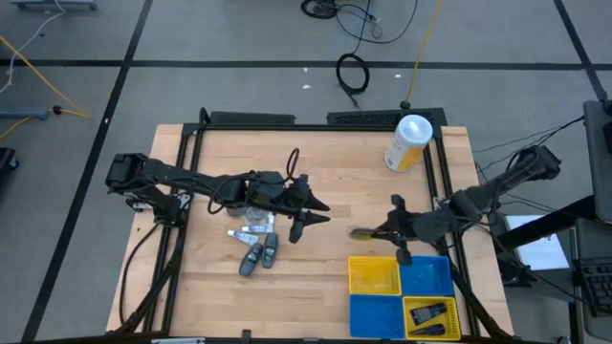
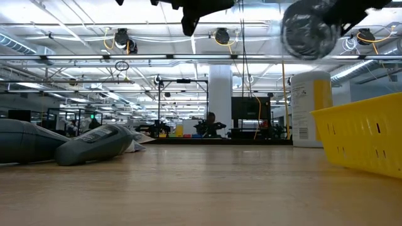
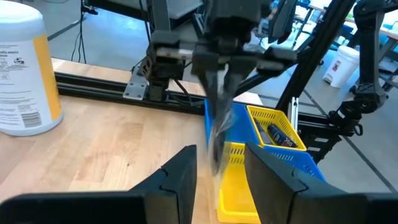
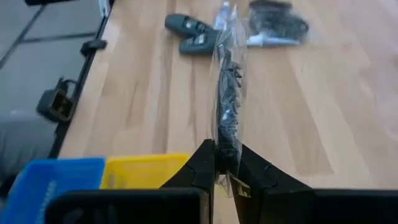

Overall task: Pick & Place Travel size toiletries
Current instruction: Put the black hairbrush into the top blue bin

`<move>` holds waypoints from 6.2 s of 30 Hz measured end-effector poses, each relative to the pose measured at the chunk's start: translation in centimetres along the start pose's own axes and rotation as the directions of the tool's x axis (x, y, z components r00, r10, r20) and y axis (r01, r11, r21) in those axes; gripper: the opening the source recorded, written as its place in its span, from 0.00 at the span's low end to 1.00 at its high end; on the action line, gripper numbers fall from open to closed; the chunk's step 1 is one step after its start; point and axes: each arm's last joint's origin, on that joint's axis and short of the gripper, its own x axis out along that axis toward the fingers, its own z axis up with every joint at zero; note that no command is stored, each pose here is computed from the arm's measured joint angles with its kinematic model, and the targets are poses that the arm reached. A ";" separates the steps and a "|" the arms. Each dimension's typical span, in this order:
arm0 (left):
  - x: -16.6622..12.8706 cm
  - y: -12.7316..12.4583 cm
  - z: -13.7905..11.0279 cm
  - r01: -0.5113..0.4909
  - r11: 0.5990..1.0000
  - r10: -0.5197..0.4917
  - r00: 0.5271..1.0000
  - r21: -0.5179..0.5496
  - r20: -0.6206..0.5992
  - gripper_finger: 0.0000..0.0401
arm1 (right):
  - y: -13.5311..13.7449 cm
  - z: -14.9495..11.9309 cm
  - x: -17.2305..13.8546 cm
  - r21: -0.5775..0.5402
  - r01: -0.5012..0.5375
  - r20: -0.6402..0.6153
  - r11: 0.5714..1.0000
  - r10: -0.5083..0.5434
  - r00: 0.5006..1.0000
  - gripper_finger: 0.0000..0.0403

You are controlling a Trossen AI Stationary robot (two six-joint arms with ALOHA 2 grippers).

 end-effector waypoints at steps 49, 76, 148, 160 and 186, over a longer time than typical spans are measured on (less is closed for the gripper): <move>0.0 0.1 0.0 -0.024 1.000 0.024 1.000 -0.001 0.004 0.33 | 4.5 -1.8 -1.8 0.250 0.522 -0.928 0.815 0.047 0.370 0.06; 0.0 0.1 -0.2 -0.029 1.000 0.029 0.999 -0.003 -0.021 0.33 | 3.9 -1.9 -2.2 0.171 0.535 -0.931 0.828 -0.042 0.362 0.37; -2.5 8.1 -10.7 -0.857 0.514 0.533 0.349 -0.032 -0.771 0.33 | -1.2 0.6 6.1 0.044 0.394 -0.386 0.918 -0.348 0.854 0.39; -2.3 7.9 -10.9 -0.834 0.546 0.459 0.379 -0.082 -0.804 0.33 | -1.3 0.9 6.3 0.017 0.369 -0.362 0.929 -0.338 0.869 0.39; -2.0 8.3 -12.3 -0.866 0.500 0.477 0.296 -0.021 -0.828 0.63 | -1.2 1.0 6.4 -0.001 0.356 -0.349 0.934 -0.334 0.875 0.39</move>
